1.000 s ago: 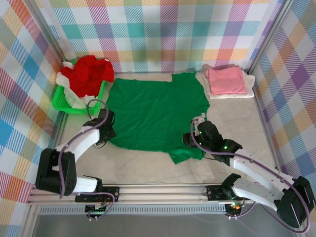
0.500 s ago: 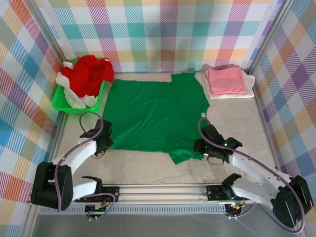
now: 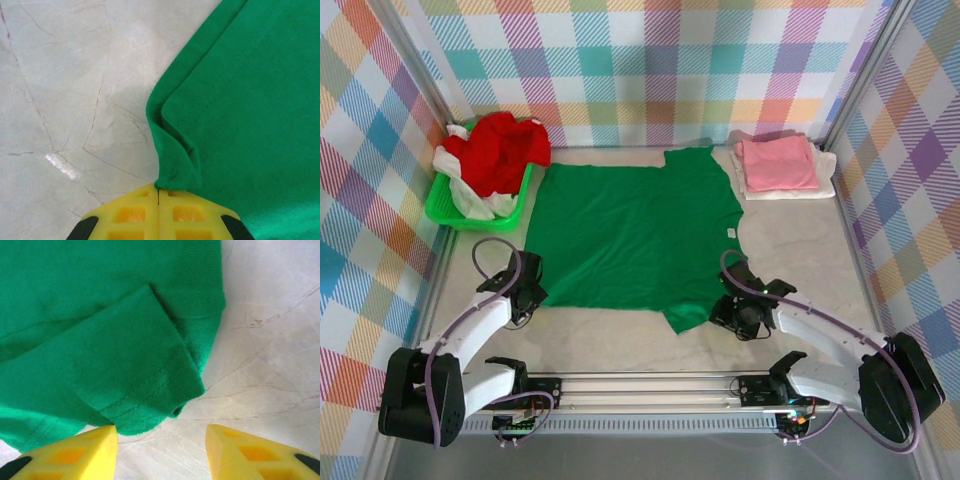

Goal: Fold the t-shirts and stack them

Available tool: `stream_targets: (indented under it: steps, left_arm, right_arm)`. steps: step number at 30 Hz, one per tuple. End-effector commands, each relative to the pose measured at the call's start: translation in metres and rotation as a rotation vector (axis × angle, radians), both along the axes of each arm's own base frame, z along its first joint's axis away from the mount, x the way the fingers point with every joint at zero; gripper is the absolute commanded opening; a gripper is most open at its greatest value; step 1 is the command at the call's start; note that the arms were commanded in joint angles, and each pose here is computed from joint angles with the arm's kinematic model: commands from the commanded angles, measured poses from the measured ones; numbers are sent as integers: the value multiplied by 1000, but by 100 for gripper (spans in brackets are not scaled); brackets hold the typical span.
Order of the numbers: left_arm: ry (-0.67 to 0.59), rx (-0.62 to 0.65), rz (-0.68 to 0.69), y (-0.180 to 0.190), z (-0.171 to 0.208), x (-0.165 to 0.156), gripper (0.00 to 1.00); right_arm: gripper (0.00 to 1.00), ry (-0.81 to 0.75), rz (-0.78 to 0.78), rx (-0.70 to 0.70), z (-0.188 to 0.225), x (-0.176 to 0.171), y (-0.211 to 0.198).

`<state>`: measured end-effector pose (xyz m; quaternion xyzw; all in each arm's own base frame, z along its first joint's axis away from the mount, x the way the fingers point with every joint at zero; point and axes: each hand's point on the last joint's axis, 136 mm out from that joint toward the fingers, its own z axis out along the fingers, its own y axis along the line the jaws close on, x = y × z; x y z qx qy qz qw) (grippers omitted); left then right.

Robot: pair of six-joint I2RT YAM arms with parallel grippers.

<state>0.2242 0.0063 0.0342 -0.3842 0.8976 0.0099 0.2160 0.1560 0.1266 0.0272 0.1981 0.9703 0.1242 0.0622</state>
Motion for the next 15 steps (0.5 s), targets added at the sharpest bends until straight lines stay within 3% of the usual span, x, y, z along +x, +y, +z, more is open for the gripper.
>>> stream_targets:
  steps: [1, 3, 10, 15]
  left_arm:
    - [5, -9, 28, 3, -2, -8, 0]
    - [3, -10, 27, 3, -2, -8, 0]
    - [1, -30, 25, 0, -3, -7, 0]
    - [-9, -38, 47, 1, 0, -10, 0]
  right_arm:
    - [44, -40, -41, 37, -3, 12, 4]
    - [36, -67, -46, 36, -4, 17, 2]
    - [30, -133, -23, -9, -3, 27, -7]
    - [4, -146, -22, -16, 6, 24, -12]
